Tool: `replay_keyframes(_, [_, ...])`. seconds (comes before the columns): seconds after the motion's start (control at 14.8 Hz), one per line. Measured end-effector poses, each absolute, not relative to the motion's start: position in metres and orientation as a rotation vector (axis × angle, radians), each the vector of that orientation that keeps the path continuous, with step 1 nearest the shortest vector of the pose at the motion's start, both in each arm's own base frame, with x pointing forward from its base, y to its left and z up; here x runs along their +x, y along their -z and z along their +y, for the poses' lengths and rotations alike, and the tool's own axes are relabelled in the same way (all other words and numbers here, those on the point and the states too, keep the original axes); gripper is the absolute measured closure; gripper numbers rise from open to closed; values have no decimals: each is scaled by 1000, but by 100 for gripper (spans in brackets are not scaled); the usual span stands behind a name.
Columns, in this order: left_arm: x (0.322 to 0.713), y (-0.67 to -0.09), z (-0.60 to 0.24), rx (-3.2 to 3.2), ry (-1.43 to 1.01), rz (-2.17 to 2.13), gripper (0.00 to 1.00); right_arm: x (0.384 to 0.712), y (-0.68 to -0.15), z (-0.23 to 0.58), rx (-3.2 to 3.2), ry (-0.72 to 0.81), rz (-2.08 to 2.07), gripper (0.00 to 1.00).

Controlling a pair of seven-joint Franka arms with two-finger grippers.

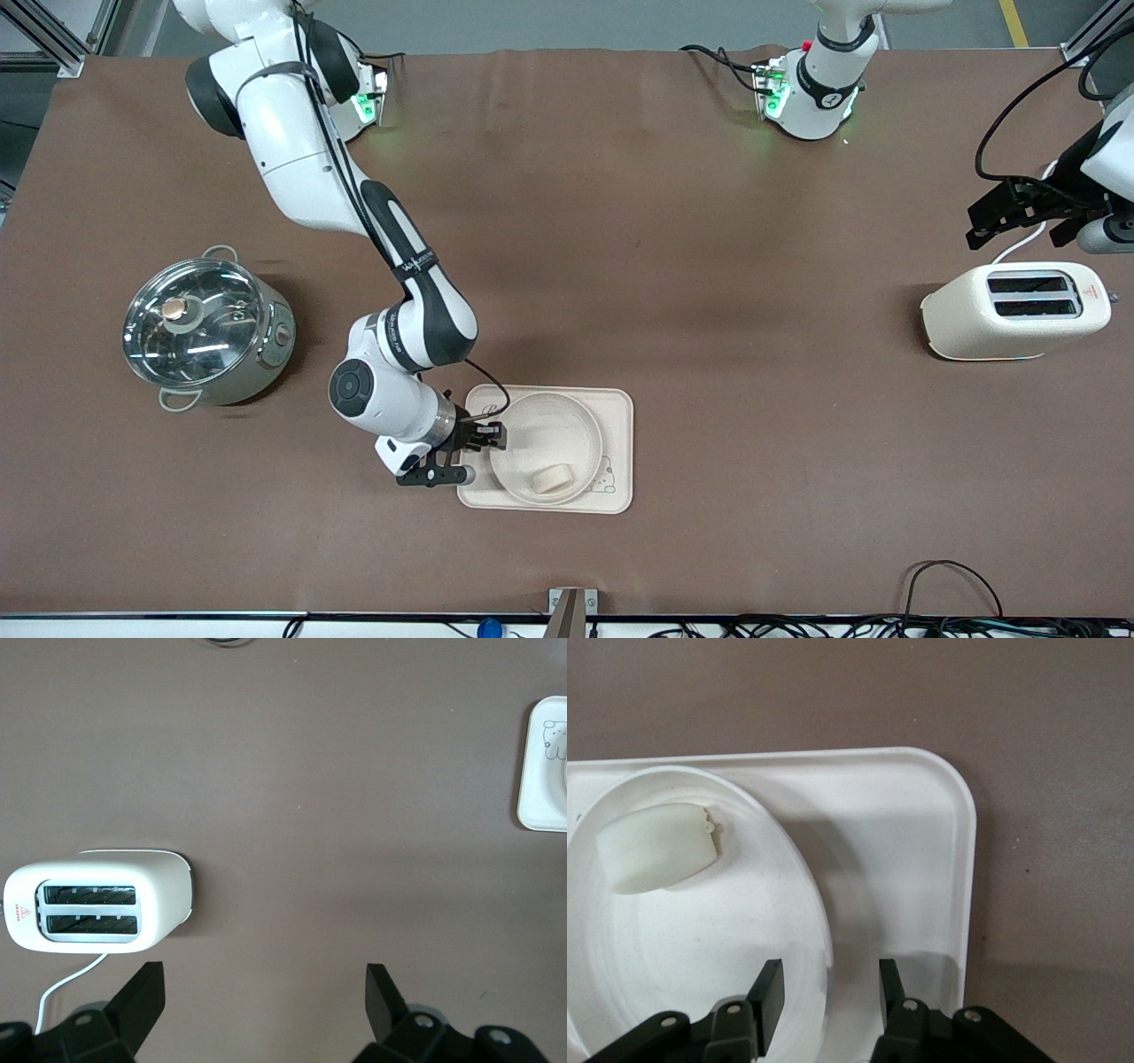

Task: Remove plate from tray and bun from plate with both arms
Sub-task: 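Close the right gripper on the plate rim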

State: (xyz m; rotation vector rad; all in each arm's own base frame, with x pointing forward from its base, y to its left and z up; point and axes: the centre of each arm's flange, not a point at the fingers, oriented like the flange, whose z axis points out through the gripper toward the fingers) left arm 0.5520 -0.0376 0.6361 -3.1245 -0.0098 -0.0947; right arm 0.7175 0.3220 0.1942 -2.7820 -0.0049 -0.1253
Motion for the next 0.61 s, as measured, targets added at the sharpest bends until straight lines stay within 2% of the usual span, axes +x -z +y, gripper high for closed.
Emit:
replay_keyframes(0.07, [552, -636, -38, -3124, 95, -10, 0, 717, -193, 322, -2782, 123, -5, 53])
replay_keyframes(0.14, [552, -636, -38, -3124, 95, -10, 0, 717, -192, 323, -2782, 121, -5, 63])
replay_keyframes(0.41, [552, -636, -38, -3124, 95, -10, 0, 715, -187, 325, -2781, 108, -7, 70])
replay_keyframes(0.47, [552, -636, -38, -3124, 95, -10, 0, 714, -184, 326, -2781, 104, -8, 80])
replay_keyframes(0.61, [552, -636, -38, -3124, 95, -9, 0, 714, -183, 327, -2780, 102, -8, 87])
